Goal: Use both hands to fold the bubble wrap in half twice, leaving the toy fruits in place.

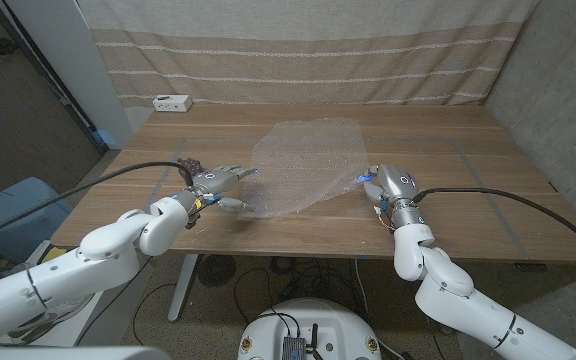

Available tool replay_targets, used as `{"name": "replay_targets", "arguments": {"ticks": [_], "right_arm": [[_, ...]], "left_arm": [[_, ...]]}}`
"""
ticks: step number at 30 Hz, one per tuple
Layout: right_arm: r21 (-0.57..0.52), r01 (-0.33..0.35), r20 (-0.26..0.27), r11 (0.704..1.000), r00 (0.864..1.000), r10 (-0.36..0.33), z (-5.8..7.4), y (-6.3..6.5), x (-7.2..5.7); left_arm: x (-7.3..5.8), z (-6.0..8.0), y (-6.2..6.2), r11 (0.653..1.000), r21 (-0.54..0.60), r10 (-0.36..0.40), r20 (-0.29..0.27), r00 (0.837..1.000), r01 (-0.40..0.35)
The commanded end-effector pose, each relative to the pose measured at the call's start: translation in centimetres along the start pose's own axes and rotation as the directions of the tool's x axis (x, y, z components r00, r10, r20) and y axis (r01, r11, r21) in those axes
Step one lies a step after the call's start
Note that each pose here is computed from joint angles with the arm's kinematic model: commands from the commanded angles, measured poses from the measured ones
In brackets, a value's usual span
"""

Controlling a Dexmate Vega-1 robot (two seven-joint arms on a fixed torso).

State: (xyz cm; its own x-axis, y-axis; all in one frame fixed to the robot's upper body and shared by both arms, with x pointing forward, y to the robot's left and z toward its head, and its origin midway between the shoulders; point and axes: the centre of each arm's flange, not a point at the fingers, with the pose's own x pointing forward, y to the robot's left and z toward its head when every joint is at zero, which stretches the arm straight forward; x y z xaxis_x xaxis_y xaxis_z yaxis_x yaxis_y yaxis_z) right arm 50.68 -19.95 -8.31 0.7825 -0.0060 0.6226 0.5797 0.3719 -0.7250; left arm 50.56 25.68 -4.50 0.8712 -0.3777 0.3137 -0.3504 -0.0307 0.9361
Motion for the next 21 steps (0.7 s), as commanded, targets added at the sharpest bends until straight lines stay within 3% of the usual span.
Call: {"name": "replay_targets", "arguments": {"ticks": [1, 12, 20, 21], "right_arm": [[0.129, 0.071, -0.105, 0.989, 0.993, -0.058, 1.1, -1.5, 0.7], [0.173, 0.104, -0.148, 0.979, 0.986, -0.078, 2.7, -2.1, 1.0], [0.180, 0.137, -0.163, 0.974, 0.981, -0.108, 3.3, -2.4, 1.5], [0.169, 0.145, -0.162, 0.975, 0.980, -0.117, 3.6, -2.3, 1.8]], "left_arm": [[0.7, 1.0, -0.7, 1.000, 0.013, 0.022, 0.019, 1.000, -0.022], [2.0, 3.5, -1.9, 0.998, -0.020, 0.064, 0.095, 0.993, -0.063], [3.2, 6.0, -2.8, 0.999, -0.035, 0.023, 0.187, 0.982, -0.017], [3.4, 6.3, -3.0, 0.995, -0.096, 0.011, 0.221, 0.975, 0.011]]}}
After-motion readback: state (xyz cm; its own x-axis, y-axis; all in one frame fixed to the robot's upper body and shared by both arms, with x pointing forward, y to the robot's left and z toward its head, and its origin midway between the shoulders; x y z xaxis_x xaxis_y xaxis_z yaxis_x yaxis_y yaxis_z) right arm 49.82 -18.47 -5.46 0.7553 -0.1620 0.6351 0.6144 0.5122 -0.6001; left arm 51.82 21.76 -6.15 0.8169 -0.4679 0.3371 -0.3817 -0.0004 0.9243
